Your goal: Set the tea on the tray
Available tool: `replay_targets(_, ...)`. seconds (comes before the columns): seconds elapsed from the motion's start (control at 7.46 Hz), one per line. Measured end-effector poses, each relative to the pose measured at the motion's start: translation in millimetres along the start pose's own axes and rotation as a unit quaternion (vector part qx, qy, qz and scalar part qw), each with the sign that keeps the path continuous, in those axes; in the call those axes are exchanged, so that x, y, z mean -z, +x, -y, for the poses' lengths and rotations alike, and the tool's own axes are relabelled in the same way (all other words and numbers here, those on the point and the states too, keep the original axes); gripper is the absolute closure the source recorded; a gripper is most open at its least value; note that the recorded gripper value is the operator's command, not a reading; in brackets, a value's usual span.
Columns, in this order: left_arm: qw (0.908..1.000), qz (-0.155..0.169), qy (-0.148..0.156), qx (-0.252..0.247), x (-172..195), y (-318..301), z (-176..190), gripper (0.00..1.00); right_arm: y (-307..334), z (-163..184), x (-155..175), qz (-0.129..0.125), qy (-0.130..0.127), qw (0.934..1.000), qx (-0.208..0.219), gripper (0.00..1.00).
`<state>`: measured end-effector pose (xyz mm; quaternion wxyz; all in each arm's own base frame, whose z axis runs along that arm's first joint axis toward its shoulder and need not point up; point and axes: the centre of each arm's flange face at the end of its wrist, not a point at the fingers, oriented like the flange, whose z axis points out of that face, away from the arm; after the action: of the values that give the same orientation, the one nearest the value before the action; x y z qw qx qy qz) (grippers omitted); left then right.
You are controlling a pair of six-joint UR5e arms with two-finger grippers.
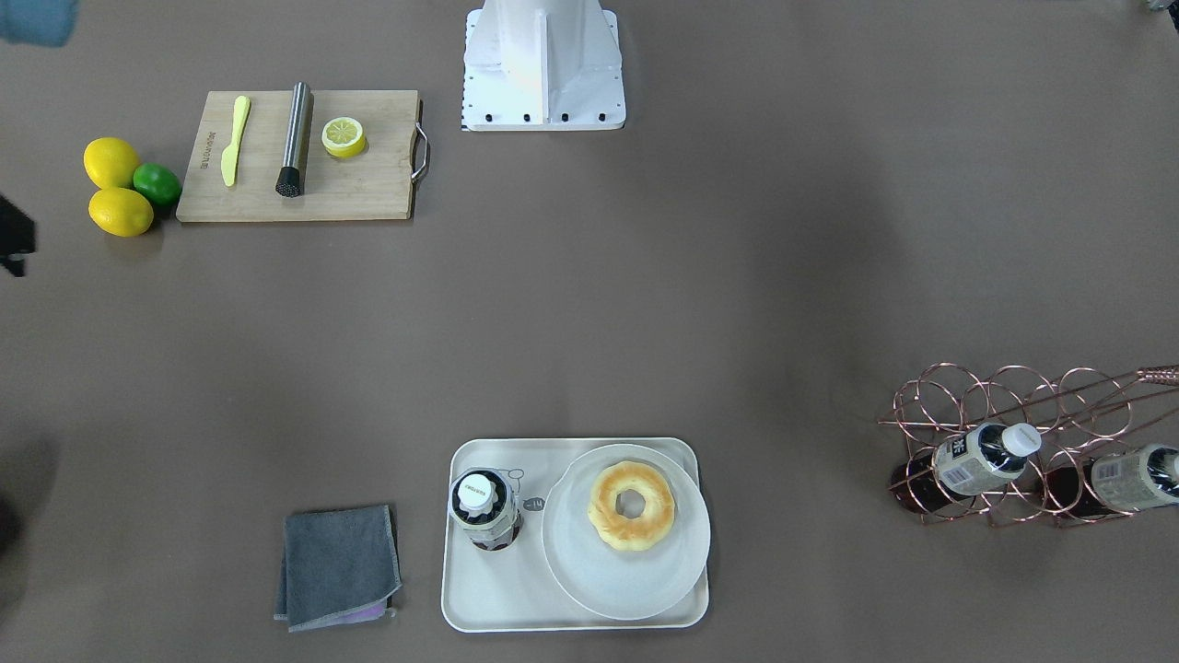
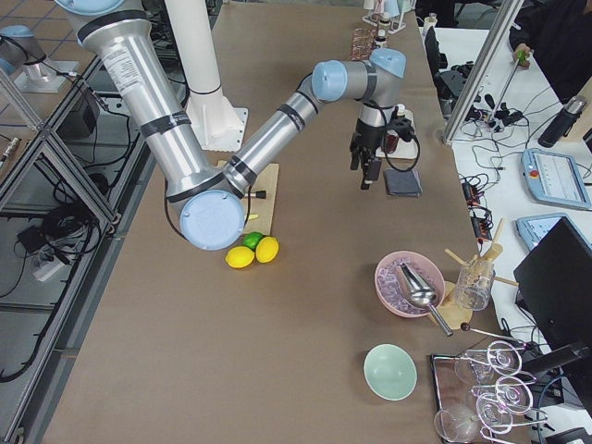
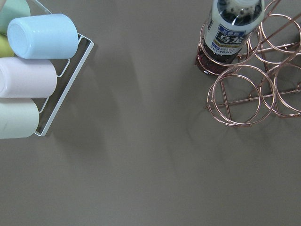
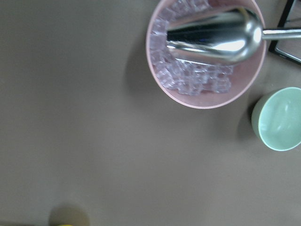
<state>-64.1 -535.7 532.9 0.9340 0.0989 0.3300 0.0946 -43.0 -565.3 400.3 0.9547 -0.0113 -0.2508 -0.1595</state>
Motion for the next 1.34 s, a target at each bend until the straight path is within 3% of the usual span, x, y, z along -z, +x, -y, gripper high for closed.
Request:
replay_targets(0.27, 1.0, 0.0, -0.002, 0.001, -2.6, -1.3, -0.3, 0.03, 106.5, -47.5, -55.6, 0.031, 0.003, 0.9995, -0.005, 0.0)
replay_targets(0.54, 1.0, -0.001, -0.004, 0.002, -4.5, -2.5, 0.1, 0.03, 193.3, -78.9, -114.0, 0.103, 0.036, 0.9937, -0.023, 0.0)
replay_targets(0.67, 1.0, -0.001, -0.006, 0.003, -6.3, -3.4, -0.3, 0.03, 212.6, -85.7, -127.9, 0.117, 0.045, 0.9918, -0.025, 0.0)
replay_targets(0.94, 0.9999, -0.001, -0.009, 0.005, -9.2, -5.3, -1.4, 0.03, 221.9, -95.4, -139.0, 0.121, 0.046, 0.9912, -0.027, 0.0)
replay_targets(1.34, 0.9999, -0.001, -0.01, 0.007, -10.9, -6.8, -2.7, 0.03, 226.7, -100.5, -143.9, 0.106, 0.036, 0.9932, -0.031, 0.0)
